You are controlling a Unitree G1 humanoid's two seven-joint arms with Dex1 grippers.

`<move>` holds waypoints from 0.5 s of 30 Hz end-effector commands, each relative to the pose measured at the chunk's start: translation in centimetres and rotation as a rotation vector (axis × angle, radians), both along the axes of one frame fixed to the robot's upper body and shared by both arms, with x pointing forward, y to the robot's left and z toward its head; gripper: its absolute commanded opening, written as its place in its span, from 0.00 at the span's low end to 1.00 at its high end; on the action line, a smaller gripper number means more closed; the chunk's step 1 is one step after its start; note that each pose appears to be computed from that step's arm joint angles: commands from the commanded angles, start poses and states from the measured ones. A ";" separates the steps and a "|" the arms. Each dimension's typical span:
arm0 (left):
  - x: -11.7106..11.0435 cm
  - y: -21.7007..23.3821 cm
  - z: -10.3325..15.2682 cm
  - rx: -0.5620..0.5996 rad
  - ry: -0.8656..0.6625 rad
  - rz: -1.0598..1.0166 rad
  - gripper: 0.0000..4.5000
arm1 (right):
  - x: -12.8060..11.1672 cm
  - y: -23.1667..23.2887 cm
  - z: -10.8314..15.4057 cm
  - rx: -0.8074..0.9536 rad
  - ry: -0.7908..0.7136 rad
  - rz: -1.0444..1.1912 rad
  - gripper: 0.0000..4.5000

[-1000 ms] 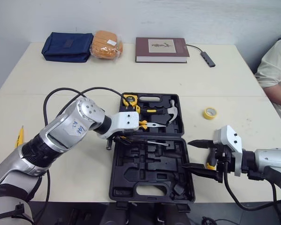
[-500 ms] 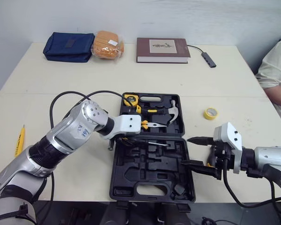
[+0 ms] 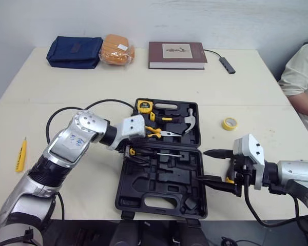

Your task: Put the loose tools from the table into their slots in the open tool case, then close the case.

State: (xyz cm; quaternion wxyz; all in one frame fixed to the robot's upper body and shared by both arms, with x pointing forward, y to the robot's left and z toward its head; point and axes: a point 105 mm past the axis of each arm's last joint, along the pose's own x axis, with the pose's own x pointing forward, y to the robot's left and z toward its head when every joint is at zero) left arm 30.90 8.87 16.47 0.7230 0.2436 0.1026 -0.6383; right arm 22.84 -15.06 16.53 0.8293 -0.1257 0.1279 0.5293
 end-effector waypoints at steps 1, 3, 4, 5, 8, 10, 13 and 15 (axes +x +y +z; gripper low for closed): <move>0.7 0.7 0.6 -0.149 -0.051 0.012 0.70 | 0.0 0.5 0.7 0.016 -0.036 0.030 1.00; 0.7 0.8 0.0 -0.204 -0.034 -0.002 0.50 | 0.1 0.7 0.7 0.016 -0.035 0.038 1.00; 0.5 0.8 -0.3 -0.218 -0.027 -0.019 0.39 | 0.1 0.7 0.7 0.016 -0.035 0.040 1.00; 0.3 0.8 -0.7 -0.227 -0.022 -0.038 0.29 | 0.1 0.7 0.7 0.015 -0.035 0.043 1.00; 0.0 0.5 -1.6 -0.234 -0.003 -0.057 0.03 | 0.3 0.9 0.8 0.012 -0.037 0.049 1.00; 0.2 0.4 -2.1 -0.221 -0.004 -0.051 0.03 | 0.4 1.0 0.8 0.012 -0.039 0.054 1.00; 0.2 0.2 -2.8 -0.189 0.005 -0.064 0.03 | 0.4 1.1 0.8 0.010 -0.039 0.062 1.00; 0.1 0.1 -3.2 -0.173 0.017 -0.073 0.03 | 0.4 1.2 0.6 0.004 -0.039 0.068 1.00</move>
